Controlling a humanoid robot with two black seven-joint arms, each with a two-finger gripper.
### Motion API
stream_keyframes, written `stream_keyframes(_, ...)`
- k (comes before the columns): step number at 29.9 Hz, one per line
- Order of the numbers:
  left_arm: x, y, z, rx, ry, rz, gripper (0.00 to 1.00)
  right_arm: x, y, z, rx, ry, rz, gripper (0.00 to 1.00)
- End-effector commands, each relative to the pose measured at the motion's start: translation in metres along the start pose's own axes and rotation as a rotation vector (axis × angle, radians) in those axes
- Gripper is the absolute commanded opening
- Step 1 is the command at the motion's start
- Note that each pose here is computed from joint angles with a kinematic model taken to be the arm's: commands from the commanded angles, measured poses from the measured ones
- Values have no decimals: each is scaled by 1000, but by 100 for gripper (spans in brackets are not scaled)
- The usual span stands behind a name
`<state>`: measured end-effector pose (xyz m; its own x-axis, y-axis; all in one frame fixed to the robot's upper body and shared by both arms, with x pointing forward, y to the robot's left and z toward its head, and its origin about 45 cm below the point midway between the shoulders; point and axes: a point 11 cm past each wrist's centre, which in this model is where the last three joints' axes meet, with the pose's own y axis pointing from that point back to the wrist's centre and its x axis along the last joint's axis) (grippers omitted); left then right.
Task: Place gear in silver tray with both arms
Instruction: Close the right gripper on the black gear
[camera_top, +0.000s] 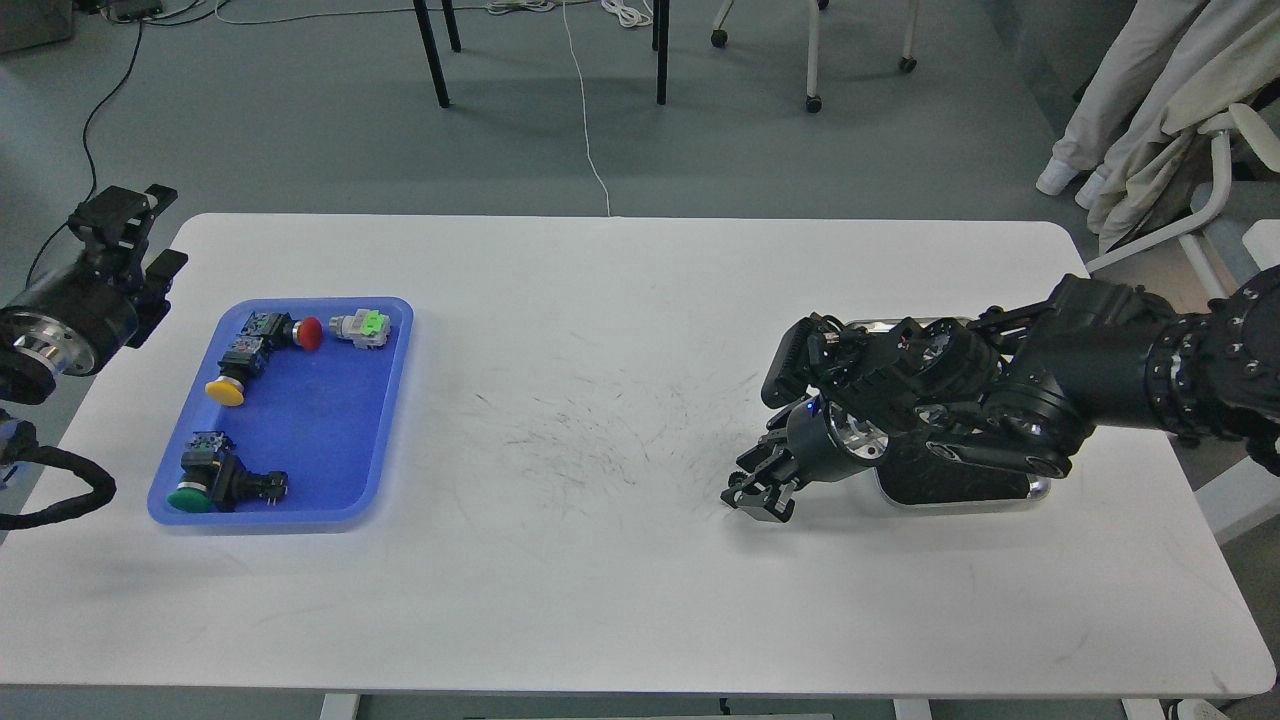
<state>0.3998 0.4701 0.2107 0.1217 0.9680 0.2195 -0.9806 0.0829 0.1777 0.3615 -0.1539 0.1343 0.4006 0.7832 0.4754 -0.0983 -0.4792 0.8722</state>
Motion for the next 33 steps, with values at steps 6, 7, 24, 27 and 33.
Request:
stream_keyframes(6, 2, 0, 3, -10, 15, 11, 81, 0, -2, 2, -6, 2, -1, 43)
stream_keyframes(7, 3, -1, 4, -15, 22, 14, 82, 0, -1, 2, -6, 3, -3, 41)
stream_keyframes(24, 4, -1, 5, -17, 21, 19, 82, -6, 4, 9, -31, 52, -42, 14)
stream_keyframes(27, 4, -1, 5, -17, 20, 19, 82, -5, 5, 12, -40, 52, -39, 12)
stream_keyframes(33, 5, 1, 2, -10, 20, 20, 82, -3, 21, 32, -100, 35, -18, 5)
